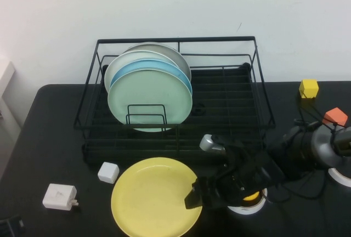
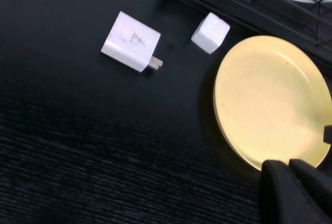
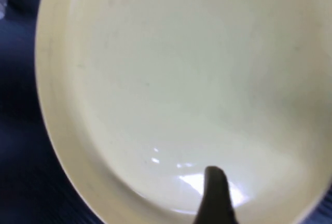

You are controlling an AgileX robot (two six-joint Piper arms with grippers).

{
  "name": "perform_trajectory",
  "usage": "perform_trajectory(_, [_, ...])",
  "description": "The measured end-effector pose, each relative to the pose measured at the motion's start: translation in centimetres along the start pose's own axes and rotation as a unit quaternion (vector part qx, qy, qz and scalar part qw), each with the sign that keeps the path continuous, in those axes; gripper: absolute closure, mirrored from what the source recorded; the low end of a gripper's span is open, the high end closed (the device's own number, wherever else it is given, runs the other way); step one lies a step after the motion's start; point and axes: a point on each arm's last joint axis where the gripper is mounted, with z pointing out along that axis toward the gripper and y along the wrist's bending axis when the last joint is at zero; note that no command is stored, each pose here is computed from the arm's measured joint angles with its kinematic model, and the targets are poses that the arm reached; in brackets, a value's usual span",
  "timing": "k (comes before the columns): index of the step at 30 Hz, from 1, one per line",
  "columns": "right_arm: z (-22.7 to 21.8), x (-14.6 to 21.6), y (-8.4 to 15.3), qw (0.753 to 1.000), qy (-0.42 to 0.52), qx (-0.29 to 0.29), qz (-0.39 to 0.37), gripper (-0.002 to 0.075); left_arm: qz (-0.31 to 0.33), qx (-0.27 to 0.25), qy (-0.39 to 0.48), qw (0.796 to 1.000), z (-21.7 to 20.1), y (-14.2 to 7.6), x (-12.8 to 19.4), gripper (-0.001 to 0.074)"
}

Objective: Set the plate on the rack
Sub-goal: Pick up the plate from the table

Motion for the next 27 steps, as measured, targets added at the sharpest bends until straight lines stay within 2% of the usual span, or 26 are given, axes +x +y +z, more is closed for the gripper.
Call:
perform_trajectory(4, [0.4, -0.7, 0.1, 1.0, -0.003, -0.006, -0.004, 0.0281, 0.002, -0.002, 0.004, 1.0, 0.0, 0.0, 0.1, 0.0736])
perform_trajectory(9, [0.5, -1.5, -0.4, 0.999, -0.03, 0.025, -0.006, 0.0363, 0.01, -0.003, 0.008, 1.0, 0.0, 0.1, 0.1, 0.0736])
perform_trajectory(12, [0.4, -1.8, -0.8, 0.998, -0.044, 0.044, -0.019, 0.047, 0.012, -0.003, 0.008, 1.0, 0.0, 0.1, 0.1, 0.0736])
perform_trajectory(15, [0.5, -1.8, -1.0, 0.996, -0.045, 0.053, -0.046, 0.0629, 0.018, -0.004, 0.008, 1.0, 0.0, 0.1, 0.1, 0.0736])
perform_trajectory(17, [0.5, -1.8, -1.0, 0.996, -0.045, 0.053, -0.055, 0.0685, 0.026, -0.004, 0.006, 1.0, 0.0, 0.1, 0.1, 0.0737])
perform_trajectory(20, [0.6, -1.8, -1.0, 0.996, -0.044, 0.054, -0.06, 0.0713, 0.029, -0.002, -0.001, 1.0, 0.0, 0.0, 0.0, 0.0736])
perform_trajectory(27, [0.6, -1.4, -0.6, 0.997, -0.025, 0.028, -0.069, 0.0717, 0.021, 0.01, -0.008, 1.0, 0.0, -0.2, -0.1, 0.0736])
